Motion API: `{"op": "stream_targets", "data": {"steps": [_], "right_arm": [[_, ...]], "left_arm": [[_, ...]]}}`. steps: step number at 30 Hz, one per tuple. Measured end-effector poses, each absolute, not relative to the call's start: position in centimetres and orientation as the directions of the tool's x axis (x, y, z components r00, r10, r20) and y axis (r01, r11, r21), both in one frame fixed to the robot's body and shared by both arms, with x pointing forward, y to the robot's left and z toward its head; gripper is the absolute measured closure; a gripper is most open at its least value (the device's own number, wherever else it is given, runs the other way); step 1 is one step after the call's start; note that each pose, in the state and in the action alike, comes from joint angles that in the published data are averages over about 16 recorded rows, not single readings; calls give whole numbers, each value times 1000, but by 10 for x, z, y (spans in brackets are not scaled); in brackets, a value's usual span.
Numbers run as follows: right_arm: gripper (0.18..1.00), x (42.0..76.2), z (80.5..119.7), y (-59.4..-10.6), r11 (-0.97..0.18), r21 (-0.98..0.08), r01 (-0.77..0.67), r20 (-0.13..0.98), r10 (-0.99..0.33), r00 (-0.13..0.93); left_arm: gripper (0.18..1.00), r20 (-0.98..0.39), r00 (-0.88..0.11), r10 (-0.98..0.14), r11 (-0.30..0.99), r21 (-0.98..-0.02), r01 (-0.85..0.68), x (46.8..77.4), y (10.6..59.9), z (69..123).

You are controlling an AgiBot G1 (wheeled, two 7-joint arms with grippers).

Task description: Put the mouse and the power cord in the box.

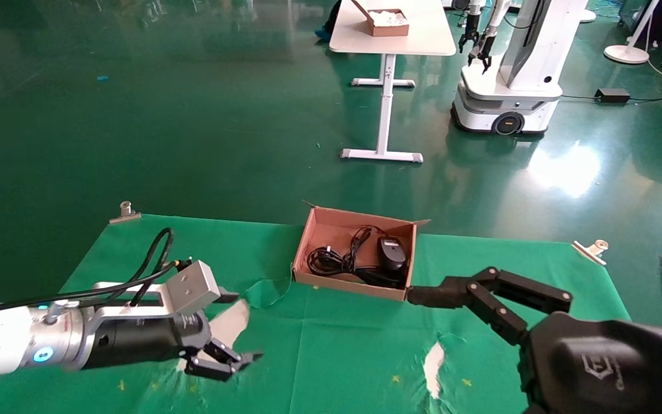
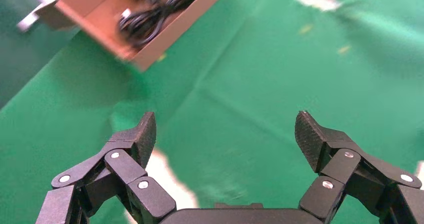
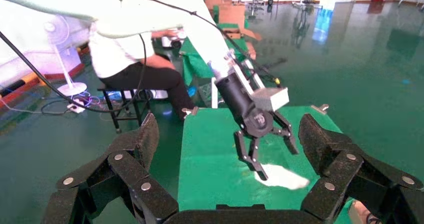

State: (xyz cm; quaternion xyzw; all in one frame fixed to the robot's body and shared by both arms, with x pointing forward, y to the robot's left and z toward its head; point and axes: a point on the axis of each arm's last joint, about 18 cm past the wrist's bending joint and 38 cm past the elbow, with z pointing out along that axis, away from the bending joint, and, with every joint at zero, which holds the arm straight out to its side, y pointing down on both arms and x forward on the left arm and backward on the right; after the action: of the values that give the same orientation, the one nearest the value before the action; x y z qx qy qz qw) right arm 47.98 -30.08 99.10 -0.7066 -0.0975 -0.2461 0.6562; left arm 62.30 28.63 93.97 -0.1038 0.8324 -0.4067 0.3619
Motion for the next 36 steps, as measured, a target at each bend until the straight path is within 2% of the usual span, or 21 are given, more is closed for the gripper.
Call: {"op": "stream_targets", "data": {"steps": [8, 16, 27, 36], "right_arm": [[178, 475, 992, -302, -112, -878, 464, 478, -177, 860], [178, 475, 992, -302, -112, -878, 464, 478, -177, 860], [178, 475, 992, -302, -111, -878, 465, 478, -177, 861], [178, 475, 992, -302, -111, -879, 465, 477, -176, 861]], "left_arm": [[184, -434, -804, -407, 512, -837, 193, 585, 283, 946], [184, -409, -857, -315, 355, -888, 293, 543, 285, 962], [184, -460, -866, -194, 142, -887, 439, 484, 297, 988], [184, -488, -858, -163, 78, -873, 482, 466, 302, 996]]}}
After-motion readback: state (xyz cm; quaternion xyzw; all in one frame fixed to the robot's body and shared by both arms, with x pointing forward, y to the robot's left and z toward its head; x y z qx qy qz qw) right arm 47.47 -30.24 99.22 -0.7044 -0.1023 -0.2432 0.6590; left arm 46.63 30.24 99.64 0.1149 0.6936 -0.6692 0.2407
